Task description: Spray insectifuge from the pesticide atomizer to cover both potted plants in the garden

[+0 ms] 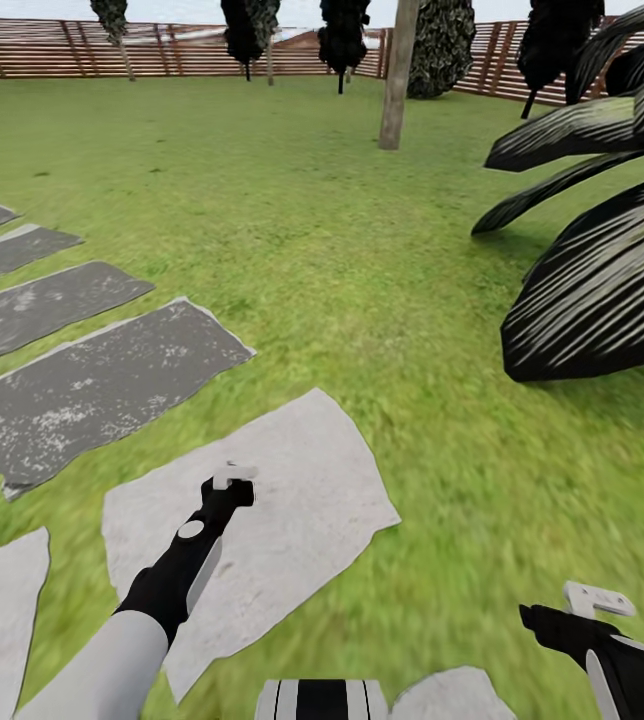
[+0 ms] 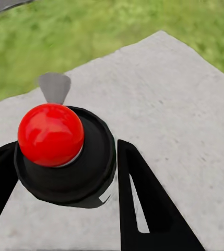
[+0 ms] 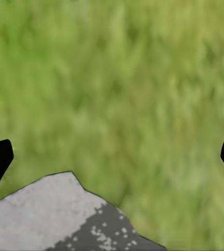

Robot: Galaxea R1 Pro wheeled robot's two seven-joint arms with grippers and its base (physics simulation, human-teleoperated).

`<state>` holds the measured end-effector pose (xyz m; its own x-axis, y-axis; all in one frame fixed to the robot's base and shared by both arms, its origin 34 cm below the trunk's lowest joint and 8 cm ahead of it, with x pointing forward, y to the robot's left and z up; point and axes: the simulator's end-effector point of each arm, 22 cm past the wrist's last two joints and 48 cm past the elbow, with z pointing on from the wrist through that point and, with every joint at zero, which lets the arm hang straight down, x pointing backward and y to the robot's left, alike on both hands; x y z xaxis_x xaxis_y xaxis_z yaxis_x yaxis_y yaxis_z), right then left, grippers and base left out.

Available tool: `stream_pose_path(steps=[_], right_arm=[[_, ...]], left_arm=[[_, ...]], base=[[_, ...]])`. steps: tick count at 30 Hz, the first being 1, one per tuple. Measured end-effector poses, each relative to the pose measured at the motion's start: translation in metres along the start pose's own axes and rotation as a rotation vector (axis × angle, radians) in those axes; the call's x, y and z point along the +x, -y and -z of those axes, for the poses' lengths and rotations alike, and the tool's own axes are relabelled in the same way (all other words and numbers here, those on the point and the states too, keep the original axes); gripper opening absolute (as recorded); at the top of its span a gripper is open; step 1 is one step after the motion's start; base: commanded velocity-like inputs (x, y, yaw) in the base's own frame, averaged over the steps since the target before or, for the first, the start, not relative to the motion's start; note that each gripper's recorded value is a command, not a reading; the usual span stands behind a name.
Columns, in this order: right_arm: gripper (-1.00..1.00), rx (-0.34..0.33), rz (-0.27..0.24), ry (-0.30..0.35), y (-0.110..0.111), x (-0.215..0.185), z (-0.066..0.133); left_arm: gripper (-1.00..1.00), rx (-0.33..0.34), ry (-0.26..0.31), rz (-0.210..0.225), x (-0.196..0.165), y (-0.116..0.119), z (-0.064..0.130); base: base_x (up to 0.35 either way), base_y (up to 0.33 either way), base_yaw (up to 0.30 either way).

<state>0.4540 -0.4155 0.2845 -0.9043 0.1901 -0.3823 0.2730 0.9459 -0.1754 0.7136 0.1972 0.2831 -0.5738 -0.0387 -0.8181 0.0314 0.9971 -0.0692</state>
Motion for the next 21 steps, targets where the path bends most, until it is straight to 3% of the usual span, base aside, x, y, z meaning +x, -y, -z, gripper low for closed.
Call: stream_pose_path(steps=[21], right_arm=[[1.0,-0.004,-0.004,0.015,-0.0008,-0.0053,0.0042]], left_arm=[[-1.0,0.001,0.015,-0.001,-0.0099,0.0008,0.0029]], base=[[0.0,0.0,0.24]])
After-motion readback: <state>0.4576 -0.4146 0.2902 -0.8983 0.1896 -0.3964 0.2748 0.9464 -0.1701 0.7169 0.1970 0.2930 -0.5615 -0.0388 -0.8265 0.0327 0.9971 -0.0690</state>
